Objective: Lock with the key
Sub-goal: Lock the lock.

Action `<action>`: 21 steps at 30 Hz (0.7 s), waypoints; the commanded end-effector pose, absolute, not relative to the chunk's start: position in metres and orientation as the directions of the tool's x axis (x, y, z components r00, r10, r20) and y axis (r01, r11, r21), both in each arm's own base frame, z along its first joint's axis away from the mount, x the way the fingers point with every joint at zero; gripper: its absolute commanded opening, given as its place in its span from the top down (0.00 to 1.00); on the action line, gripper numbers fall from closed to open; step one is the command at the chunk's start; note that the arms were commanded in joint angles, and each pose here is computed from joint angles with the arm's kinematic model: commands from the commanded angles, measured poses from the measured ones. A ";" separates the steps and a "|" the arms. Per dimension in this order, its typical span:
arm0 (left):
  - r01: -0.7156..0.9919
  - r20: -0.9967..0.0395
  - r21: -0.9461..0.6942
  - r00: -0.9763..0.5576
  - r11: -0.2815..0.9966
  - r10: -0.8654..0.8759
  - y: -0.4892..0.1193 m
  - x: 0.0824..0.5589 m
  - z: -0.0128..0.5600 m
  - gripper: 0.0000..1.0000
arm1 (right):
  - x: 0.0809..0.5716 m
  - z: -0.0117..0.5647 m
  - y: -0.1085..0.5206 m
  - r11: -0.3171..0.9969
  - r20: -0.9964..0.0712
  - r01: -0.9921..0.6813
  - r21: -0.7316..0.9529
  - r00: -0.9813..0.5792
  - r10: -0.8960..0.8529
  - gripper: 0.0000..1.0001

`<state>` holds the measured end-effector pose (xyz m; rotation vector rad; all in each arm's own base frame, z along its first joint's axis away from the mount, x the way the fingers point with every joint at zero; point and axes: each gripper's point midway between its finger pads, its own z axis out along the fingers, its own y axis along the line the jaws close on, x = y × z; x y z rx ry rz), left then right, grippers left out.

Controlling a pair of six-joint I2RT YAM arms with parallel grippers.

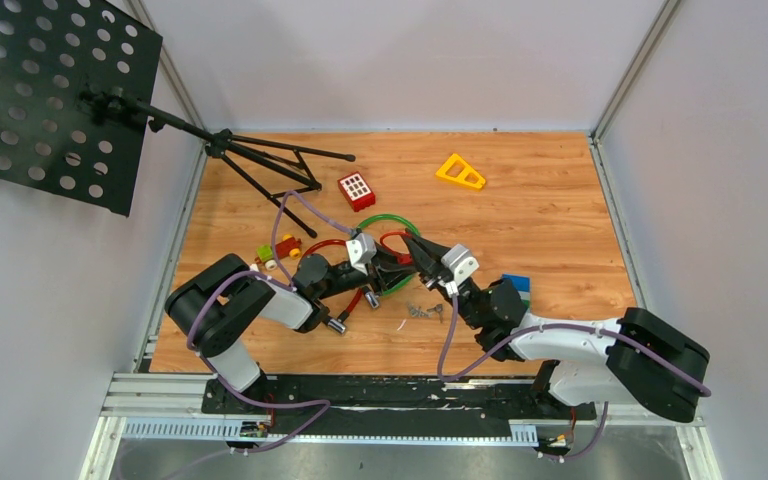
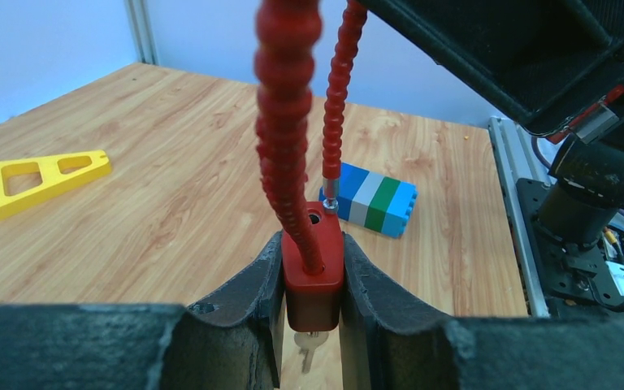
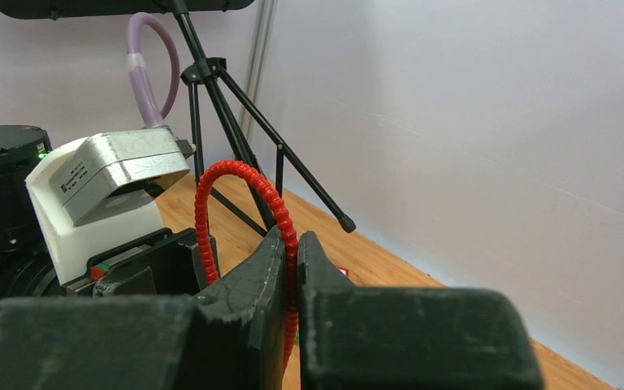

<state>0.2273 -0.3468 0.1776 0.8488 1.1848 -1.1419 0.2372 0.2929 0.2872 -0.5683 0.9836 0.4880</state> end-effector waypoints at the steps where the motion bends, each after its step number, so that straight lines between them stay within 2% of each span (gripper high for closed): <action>1: 0.973 -0.947 0.018 0.090 0.229 -0.308 -0.346 0.222 0.212 1.00 | 0.228 0.289 0.300 0.723 -0.872 -0.667 -0.179 0.449 0.198 1.00; 21: 0.968 -0.946 0.023 0.102 0.249 -0.306 -0.344 0.224 0.212 1.00 | 0.230 0.271 0.310 0.704 -0.886 -0.681 -0.200 0.432 0.166 1.00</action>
